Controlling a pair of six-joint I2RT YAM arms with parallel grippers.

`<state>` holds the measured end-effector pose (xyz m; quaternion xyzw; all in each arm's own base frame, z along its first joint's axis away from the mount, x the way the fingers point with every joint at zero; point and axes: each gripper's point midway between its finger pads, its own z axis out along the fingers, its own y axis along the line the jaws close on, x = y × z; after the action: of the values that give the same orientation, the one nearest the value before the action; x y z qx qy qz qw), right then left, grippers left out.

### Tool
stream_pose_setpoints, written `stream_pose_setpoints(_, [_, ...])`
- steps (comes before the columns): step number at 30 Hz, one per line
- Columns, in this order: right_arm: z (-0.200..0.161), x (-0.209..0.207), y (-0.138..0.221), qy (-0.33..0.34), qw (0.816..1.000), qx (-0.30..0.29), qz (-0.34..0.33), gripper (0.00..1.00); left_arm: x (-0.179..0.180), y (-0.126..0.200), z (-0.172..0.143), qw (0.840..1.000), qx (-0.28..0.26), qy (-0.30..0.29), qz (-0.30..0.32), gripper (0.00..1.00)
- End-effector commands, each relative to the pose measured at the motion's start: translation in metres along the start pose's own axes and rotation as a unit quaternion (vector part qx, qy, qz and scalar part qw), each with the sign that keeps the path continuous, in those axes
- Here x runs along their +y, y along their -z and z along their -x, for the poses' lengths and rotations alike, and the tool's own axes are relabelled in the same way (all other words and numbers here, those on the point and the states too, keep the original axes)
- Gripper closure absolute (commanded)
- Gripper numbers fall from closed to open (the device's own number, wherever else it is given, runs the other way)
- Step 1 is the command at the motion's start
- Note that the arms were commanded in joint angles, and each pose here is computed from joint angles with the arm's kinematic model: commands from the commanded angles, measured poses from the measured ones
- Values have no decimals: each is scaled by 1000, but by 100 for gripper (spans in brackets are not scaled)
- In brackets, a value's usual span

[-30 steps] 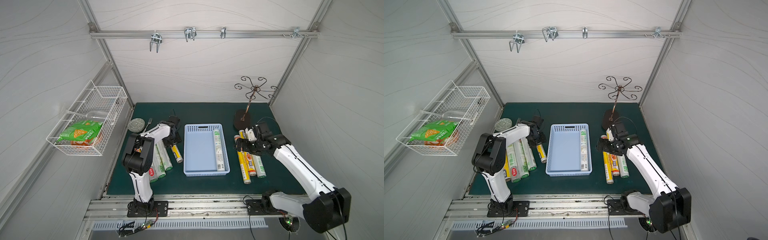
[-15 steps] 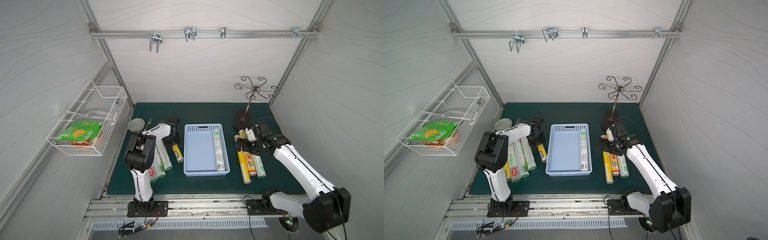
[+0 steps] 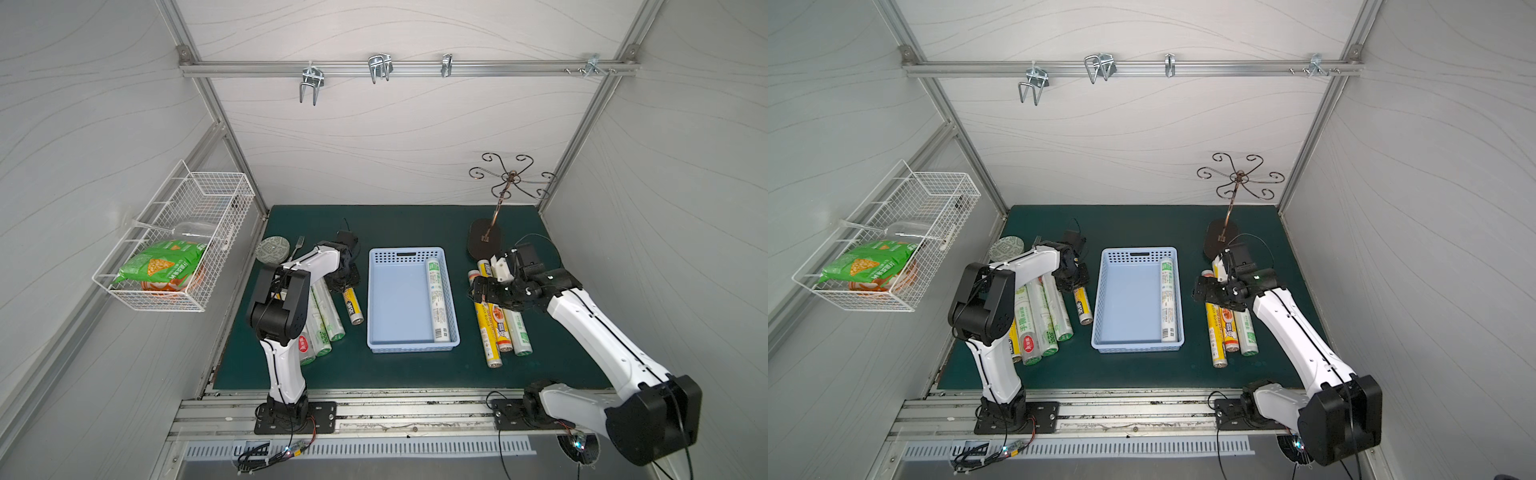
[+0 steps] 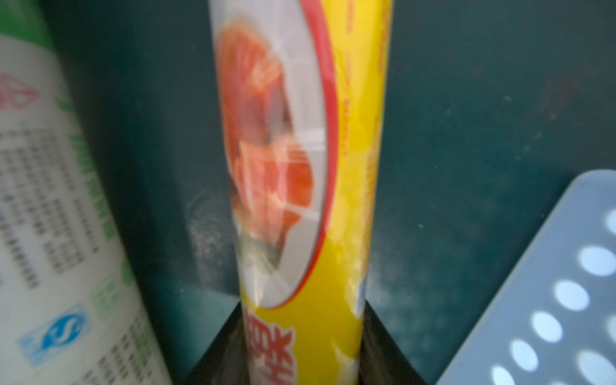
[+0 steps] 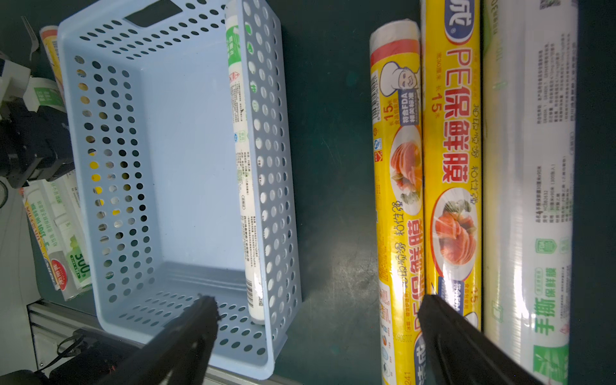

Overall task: Put the plastic wrap into the basket
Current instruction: Pick up the plastic wrap from the center of the board, then place the plastic wrap in the basket.

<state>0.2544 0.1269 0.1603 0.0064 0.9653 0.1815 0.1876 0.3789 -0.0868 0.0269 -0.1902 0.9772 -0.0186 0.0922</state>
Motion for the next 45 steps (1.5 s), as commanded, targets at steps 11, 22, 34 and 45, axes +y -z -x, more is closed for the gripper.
stream_pose_setpoints(11, [-3, -1, 7, -8, 1000, -5, 1, 1, 11, 102, -5, 998, -61, -2, -33, 67])
stream_pose_setpoints(22, [-1, -1, 6, -9, 1000, -5, -1, 1, -45, 161, -47, 987, -75, -61, -128, 67])
stream_pose_setpoints(34, [-3, 1, 5, -16, 1000, -3, 7, 1, -123, 149, -89, 975, -35, -112, -189, 67])
stream_pose_setpoints(45, [-4, -2, 1, -15, 1000, 2, 2, 1, -155, 112, -107, 974, -3, -141, -176, 68])
